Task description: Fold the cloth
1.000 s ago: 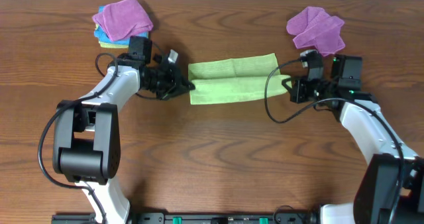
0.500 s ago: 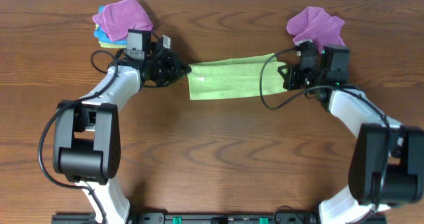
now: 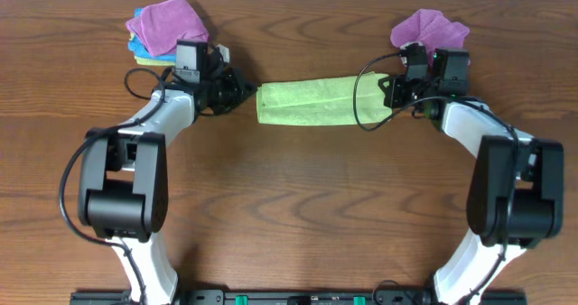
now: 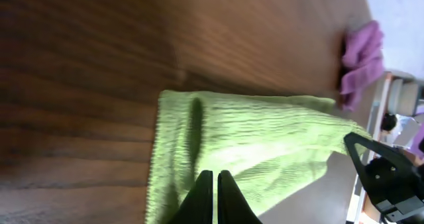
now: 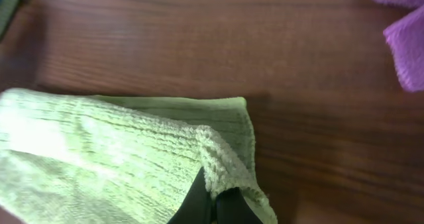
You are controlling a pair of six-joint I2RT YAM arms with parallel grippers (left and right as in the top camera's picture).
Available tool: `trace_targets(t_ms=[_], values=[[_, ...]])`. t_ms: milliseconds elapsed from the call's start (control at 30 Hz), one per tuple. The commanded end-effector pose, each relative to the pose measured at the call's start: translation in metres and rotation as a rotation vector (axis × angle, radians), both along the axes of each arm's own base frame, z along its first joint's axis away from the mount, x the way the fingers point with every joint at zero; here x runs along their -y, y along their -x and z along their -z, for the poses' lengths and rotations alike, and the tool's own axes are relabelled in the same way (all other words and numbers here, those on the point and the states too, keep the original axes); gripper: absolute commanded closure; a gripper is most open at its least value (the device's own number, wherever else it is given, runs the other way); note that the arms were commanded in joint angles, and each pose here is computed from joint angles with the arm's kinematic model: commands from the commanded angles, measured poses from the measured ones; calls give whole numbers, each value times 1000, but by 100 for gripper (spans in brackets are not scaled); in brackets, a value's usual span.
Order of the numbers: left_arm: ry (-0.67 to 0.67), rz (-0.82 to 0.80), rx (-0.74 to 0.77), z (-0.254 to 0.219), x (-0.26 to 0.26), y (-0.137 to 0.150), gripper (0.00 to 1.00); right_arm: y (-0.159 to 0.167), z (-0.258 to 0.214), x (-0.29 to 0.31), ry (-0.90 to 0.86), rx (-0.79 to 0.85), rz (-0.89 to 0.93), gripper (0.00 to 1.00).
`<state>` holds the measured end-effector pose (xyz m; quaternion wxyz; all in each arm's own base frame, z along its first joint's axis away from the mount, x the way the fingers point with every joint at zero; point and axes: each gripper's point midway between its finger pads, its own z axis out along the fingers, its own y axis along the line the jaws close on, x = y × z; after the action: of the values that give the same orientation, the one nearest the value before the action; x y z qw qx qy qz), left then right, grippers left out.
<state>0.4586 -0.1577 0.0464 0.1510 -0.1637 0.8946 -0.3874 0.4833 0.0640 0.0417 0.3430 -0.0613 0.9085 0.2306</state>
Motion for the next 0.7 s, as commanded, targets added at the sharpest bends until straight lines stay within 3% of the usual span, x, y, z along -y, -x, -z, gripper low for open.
trace_targets(t_ms=[0, 167, 267, 367, 500, 667], values=[[-22, -13, -30, 17, -1, 0, 94, -4, 6, -13, 3, -6, -17, 99], [-35, -22, -33, 20, -3, -1, 94, -1, 15, -22, 9, -24, -32, 96], [-33, -22, -29, 19, -3, -1, 94, -1, 18, -23, 24, -27, -28, 58], [-16, -15, -10, 11, -1, -7, 94, -2, 14, -24, 15, -28, -32, 36], [24, 5, 51, -15, 1, -23, 93, 0, -2, -21, 13, -41, -20, 21], [78, 54, 125, -53, 16, -38, 78, 3, -38, -10, 13, -26, 28, 3]])
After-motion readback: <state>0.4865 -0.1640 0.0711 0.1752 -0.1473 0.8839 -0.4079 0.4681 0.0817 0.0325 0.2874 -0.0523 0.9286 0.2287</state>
